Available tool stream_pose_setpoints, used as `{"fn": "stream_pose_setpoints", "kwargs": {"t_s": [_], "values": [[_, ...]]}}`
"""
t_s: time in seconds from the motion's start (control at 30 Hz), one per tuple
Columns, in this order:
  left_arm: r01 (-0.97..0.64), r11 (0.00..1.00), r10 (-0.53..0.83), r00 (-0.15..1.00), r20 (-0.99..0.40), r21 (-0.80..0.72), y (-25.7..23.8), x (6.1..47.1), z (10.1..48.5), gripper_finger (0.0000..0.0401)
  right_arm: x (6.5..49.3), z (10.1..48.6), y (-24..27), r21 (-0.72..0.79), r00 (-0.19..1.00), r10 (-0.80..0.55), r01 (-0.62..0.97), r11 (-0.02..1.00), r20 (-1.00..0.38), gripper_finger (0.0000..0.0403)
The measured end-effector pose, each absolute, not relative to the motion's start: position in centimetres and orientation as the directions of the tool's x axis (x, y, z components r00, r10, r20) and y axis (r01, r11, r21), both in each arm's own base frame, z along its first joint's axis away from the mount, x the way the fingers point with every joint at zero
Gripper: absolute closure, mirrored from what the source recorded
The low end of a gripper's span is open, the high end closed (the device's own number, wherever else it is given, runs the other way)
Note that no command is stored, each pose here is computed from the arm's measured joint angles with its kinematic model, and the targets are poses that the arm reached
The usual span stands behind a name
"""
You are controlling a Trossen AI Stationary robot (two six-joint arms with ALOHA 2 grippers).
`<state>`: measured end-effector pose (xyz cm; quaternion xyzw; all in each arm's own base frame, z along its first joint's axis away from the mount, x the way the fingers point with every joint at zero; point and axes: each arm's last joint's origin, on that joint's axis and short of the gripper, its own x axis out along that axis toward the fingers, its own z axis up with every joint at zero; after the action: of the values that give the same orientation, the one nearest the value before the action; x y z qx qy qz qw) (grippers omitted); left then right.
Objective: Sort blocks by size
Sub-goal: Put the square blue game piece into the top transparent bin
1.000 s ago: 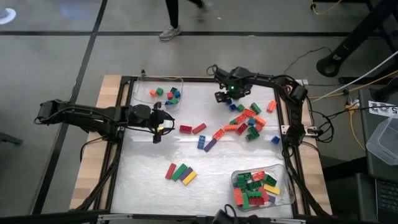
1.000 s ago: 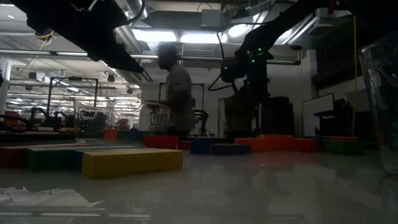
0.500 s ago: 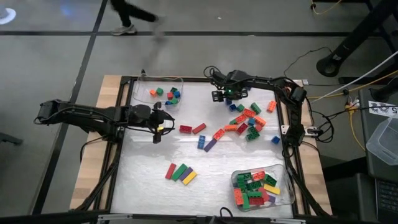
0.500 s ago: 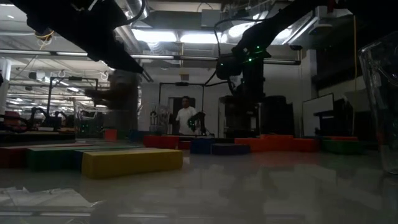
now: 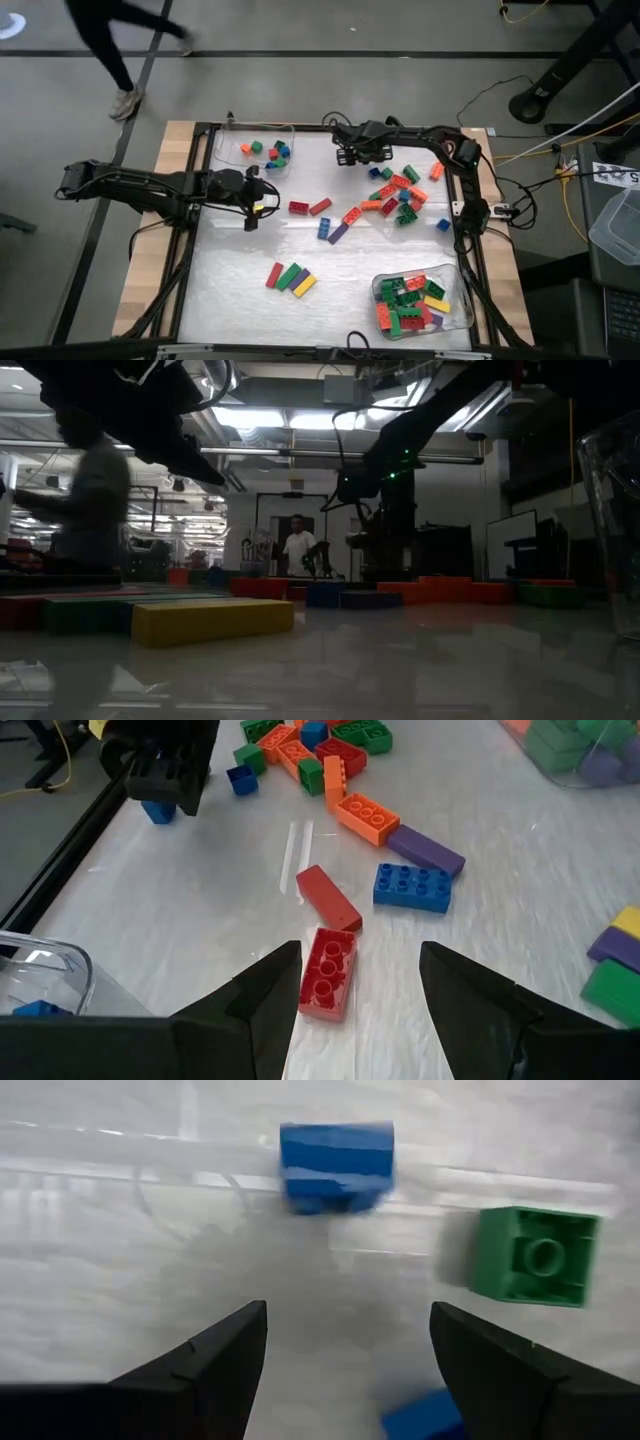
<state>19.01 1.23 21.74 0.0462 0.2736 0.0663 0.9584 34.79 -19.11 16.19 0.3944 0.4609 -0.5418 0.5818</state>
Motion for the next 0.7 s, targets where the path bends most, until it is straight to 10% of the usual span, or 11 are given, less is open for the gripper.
{"fn": "stream_pose_setpoints", "kwargs": {"t_s": [0.7], "values": [[-0.098,0.986,0.153,0.842,-0.518,0.133,1.2,19.0,21.7,0.0207,34.9,16.5,-21.7,0.134,0.082,-0.369,0.984,-0.115,-0.926,0.0126]]}}
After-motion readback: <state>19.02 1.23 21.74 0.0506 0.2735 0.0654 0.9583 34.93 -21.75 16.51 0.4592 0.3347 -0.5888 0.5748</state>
